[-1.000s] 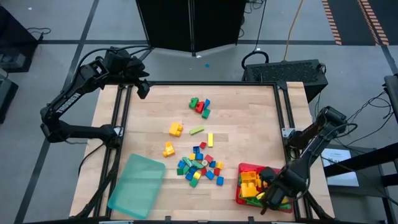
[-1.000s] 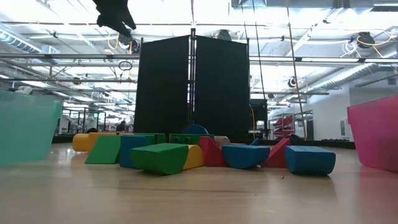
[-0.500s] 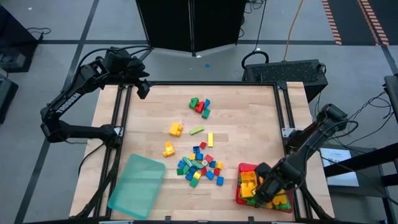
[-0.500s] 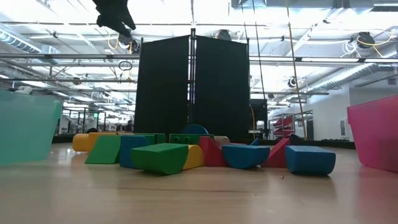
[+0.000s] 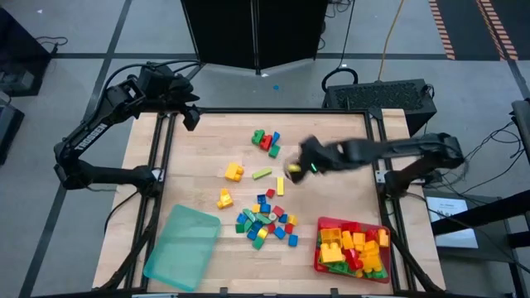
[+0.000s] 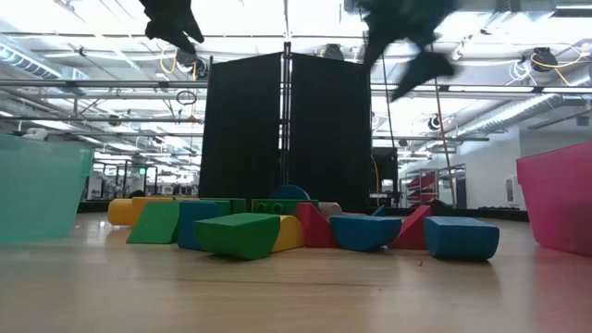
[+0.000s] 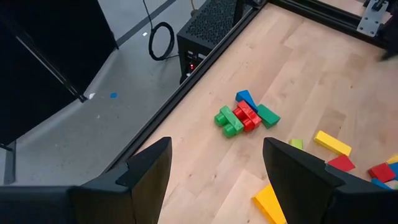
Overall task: Sort blocks by size
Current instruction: Put the blue block into the pink bin
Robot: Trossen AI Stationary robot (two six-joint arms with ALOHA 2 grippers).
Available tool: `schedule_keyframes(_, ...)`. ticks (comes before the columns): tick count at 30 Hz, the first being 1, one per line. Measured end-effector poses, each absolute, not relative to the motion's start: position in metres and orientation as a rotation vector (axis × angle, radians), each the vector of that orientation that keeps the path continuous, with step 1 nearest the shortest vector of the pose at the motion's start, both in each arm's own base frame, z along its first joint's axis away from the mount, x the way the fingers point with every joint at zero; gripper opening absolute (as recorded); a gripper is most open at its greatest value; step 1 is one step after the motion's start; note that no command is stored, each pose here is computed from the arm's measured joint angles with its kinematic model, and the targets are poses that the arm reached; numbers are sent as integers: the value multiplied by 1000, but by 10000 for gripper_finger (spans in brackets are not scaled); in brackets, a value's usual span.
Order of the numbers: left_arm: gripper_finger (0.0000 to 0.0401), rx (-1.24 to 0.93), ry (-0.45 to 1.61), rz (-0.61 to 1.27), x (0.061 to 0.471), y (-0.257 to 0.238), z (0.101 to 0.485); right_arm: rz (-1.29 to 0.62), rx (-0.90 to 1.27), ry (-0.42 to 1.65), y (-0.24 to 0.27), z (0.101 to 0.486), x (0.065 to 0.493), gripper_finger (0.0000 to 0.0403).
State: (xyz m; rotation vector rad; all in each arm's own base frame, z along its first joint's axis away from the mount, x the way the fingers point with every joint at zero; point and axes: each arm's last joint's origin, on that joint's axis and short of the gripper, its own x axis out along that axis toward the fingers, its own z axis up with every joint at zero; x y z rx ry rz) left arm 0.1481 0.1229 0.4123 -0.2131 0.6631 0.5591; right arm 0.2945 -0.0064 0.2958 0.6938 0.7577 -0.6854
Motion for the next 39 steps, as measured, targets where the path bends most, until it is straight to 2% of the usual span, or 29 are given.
schedule_keyframes(6, 255, -221, 666, 561, 148, 123, 412, -669, 534, 701, -85, 274, 334, 311)
schedule_keyframes(12, 255, -224, 666, 562, 148, 123, 412, -783, 537, 797, -140, 256, 370, 311)
schedule_keyframes(16, 255, -224, 666, 562, 148, 123, 412, -881, 625, 896, -163, 245, 395, 311)
schedule_keyframes(26, 255, -225, 667, 564, 148, 123, 412, -977, 726, 1111, -185, 202, 434, 311)
schedule_keyframes(39, 255, -223, 667, 563, 148, 123, 412, -1120, 918, 1081, -211, 186, 423, 307)
